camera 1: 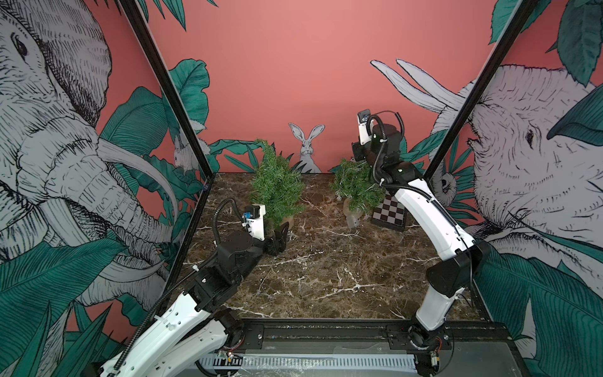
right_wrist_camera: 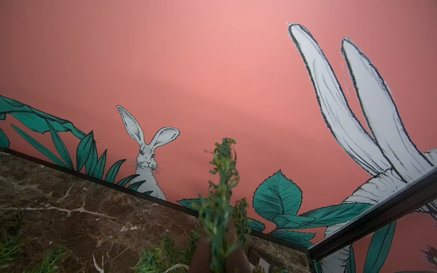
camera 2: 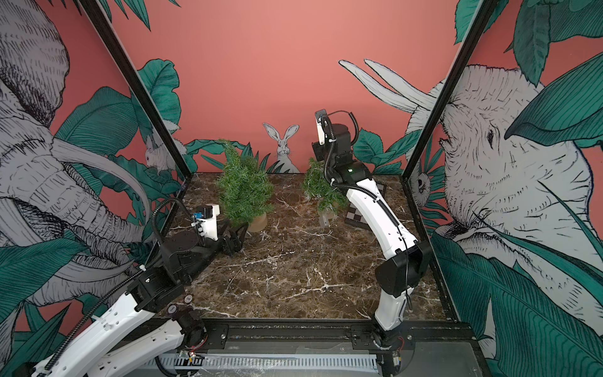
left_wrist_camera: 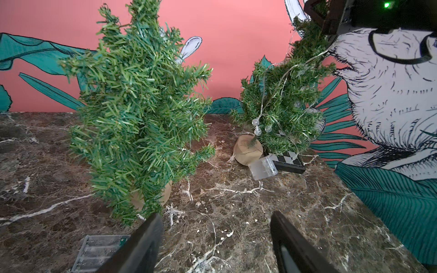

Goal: Wrap string light around the christmas tree
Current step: Place the christmas tree at the center of the board.

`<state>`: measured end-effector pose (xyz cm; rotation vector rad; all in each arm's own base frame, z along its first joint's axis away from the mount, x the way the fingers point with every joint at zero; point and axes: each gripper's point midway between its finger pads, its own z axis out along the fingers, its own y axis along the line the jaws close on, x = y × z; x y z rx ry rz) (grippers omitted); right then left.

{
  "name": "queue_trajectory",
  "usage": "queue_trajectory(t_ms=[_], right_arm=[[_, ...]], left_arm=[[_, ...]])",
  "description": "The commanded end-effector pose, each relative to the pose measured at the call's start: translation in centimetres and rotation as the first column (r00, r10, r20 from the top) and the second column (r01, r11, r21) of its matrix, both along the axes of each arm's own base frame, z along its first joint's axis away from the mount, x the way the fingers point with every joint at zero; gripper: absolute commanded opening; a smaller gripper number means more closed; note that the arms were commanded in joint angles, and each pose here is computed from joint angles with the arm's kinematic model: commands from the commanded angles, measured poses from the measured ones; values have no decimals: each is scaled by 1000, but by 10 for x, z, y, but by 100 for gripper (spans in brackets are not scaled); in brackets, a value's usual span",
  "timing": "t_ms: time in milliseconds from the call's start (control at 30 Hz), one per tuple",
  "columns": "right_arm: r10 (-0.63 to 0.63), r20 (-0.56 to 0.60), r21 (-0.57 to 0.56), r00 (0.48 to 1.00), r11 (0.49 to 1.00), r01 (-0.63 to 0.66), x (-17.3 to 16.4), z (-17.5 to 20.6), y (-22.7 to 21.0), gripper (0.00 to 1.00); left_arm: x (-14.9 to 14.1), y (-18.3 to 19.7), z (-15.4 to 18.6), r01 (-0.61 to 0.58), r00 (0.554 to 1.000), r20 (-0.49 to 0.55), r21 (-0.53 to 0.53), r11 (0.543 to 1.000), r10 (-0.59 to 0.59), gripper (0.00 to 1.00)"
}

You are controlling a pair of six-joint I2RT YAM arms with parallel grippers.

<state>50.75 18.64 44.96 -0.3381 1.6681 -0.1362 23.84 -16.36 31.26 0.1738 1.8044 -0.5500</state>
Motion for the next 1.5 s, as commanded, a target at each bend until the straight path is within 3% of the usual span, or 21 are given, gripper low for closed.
queue_trajectory(t_ms=[0,600,833,1000,1167,1300,1467], right_arm=[[-23,163,109,986,994,5,-3,59,-15,0],[-76,117,122,990,991,62,27,41,-38,2],[-96,129,134,987,988,78,25,46,-45,31],[-89,133,124,987,990,72,21,51,-45,39],[-79,130,130,988,990,62,11,63,-47,66],[-66,143,178,988,983,40,-12,84,-52,79],[-25,193,225,981,974,-19,-61,116,-63,84]], left_arm=[[5,3,2,-33,999,25,-6,999,33,74],[5,12,3,-66,998,20,48,997,65,74],[3,18,5,-86,996,19,49,995,85,74],[0,20,4,-86,996,-1,45,995,86,74],[-7,10,8,-25,998,-51,13,1000,26,76],[-13,11,5,-10,993,-121,39,999,15,78],[-26,12,21,55,984,-175,115,992,-34,79]])
